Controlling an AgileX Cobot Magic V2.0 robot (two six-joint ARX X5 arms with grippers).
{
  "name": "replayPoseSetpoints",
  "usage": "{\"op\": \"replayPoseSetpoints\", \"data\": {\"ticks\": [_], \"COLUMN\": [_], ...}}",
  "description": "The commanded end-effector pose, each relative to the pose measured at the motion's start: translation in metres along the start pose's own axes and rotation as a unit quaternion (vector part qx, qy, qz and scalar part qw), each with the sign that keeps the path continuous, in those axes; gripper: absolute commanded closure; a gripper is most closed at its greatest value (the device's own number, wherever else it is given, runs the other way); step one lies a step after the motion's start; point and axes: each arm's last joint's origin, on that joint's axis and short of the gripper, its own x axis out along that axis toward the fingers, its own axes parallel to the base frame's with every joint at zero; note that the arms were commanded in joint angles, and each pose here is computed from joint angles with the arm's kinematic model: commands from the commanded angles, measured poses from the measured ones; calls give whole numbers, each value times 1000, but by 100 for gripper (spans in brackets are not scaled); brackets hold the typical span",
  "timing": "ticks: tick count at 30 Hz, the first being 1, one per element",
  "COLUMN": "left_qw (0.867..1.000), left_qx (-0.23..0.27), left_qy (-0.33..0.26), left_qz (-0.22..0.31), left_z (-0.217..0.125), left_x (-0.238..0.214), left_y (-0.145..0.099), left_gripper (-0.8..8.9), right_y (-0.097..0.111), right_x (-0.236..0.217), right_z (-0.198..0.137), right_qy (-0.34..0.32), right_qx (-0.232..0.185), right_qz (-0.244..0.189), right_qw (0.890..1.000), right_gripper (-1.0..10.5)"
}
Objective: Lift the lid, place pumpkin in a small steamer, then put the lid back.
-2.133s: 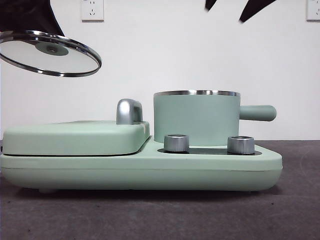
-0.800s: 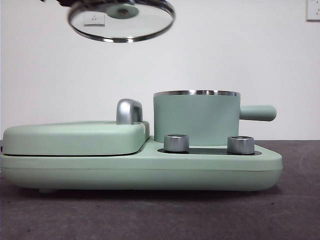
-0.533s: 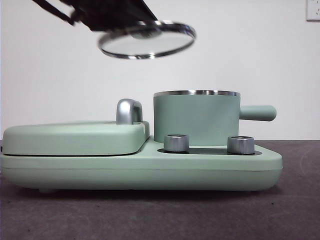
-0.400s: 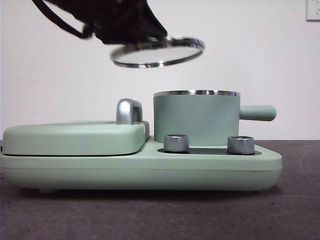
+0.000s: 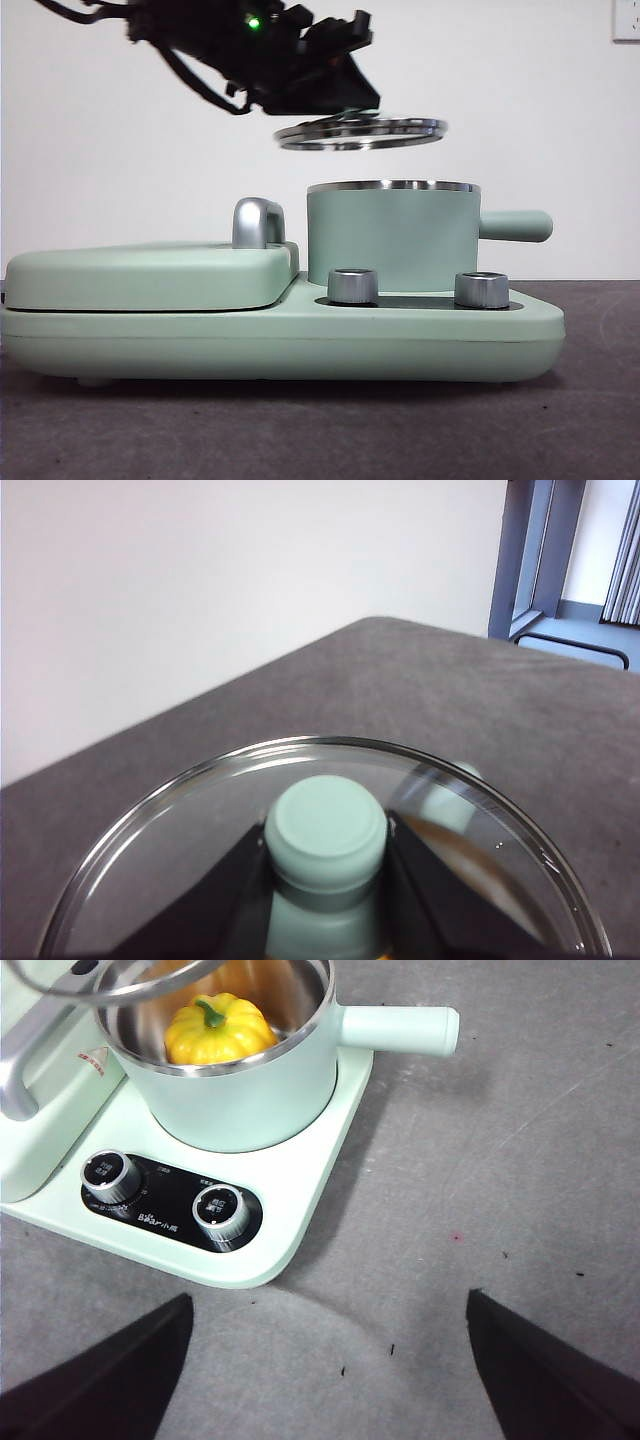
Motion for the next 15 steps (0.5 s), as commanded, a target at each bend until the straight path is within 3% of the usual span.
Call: {"op": "replayPoseSetpoints", "data": {"ticks": [1,15], "left_qw": [999,1000], "left_qx": [17,17], "left_qy": [-30,-18], "left_qz": [-10,-19], "left_z": [13,2], "left_x": [12,42], "left_y": [-3,-1], "left_gripper": [799,799], "right_y": [1,1], "right_x": [-1,-1], "right_z": [2,3], "right_qy": [-6,-6], "right_qx": [-1,-27], "right_qz": [5,5], "right_qw": [1000,1000], "right_gripper": [524,524]}}
